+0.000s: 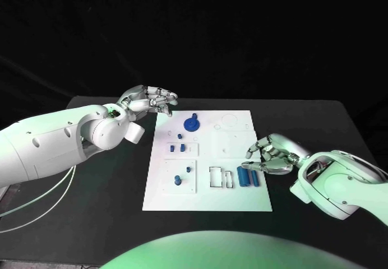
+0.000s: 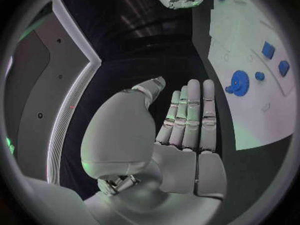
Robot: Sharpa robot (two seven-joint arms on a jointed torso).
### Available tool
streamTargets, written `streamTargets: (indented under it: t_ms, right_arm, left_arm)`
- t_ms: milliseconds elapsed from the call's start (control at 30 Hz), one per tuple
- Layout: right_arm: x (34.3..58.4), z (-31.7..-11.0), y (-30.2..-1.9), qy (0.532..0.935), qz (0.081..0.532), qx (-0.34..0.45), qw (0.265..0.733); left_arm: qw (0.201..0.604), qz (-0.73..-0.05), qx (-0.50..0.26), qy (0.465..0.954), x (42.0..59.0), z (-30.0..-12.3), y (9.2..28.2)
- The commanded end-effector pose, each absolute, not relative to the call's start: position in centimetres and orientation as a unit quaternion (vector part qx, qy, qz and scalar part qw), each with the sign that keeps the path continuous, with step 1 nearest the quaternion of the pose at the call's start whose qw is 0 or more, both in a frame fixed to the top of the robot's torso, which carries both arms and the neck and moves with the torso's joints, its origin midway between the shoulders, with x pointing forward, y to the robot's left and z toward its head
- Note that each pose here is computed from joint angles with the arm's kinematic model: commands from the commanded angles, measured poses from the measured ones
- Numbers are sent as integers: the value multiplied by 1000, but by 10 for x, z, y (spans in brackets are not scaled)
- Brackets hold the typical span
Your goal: Assemble the parts on the task board
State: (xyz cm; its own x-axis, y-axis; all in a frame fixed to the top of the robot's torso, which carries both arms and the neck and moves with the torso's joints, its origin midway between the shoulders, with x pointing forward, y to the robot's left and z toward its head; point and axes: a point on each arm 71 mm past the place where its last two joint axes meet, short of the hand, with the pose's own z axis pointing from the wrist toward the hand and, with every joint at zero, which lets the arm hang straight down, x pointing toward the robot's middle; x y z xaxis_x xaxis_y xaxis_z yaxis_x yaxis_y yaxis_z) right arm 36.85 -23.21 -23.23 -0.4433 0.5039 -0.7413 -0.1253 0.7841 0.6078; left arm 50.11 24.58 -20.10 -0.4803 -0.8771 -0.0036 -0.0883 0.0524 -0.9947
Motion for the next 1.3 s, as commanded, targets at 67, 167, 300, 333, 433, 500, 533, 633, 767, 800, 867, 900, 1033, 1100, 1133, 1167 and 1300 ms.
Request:
streamTargets:
  t_ms: [67,167,300,333,433,500,533,633,767,800,867,900,1033,1100,1133,1167,1300]
  right_arm:
    - [361,-241,-242,814,256,103,512]
    - [357,-247,-244,821,237,99,509]
    - [354,-252,-243,825,225,92,510]
    - [354,-252,-242,825,223,91,511]
    - [354,-255,-240,827,215,87,511]
    - [354,-256,-240,828,213,86,512]
    - [354,-257,-239,829,211,85,511]
    - [354,-260,-237,830,208,82,511]
    - [354,-261,-232,828,212,76,514]
    - [354,-261,-230,827,213,75,514]
    - [354,-261,-227,827,216,72,515]
    - [354,-262,-226,826,217,71,515]
    - [354,-262,-222,826,221,67,515]
    - [354,-262,-220,825,222,66,515]
    - [354,-262,-219,825,223,65,516]
    - [354,-262,-219,824,224,64,516]
    - [354,-263,-216,823,225,62,517]
  left_arm:
    - [338,-582,-376,637,501,-200,243]
    - [337,-582,-375,637,501,-201,243]
    - [337,-582,-375,638,501,-201,242]
    - [336,-583,-375,638,501,-201,242]
    - [336,-582,-375,638,501,-201,243]
    - [336,-582,-376,638,501,-201,243]
    - [337,-582,-376,638,501,-201,243]
    - [337,-582,-376,638,501,-201,244]
    - [336,-582,-376,638,501,-201,244]
    - [336,-582,-376,638,501,-201,244]
    - [336,-582,-376,638,501,-201,244]
    - [336,-582,-376,638,501,-201,244]
    - [336,-582,-376,638,500,-201,244]
    - [336,-581,-376,638,500,-201,244]
    - [336,-581,-376,638,500,-201,244]
    - [336,-581,-377,638,500,-201,244]
    - [336,-581,-377,639,500,-201,245]
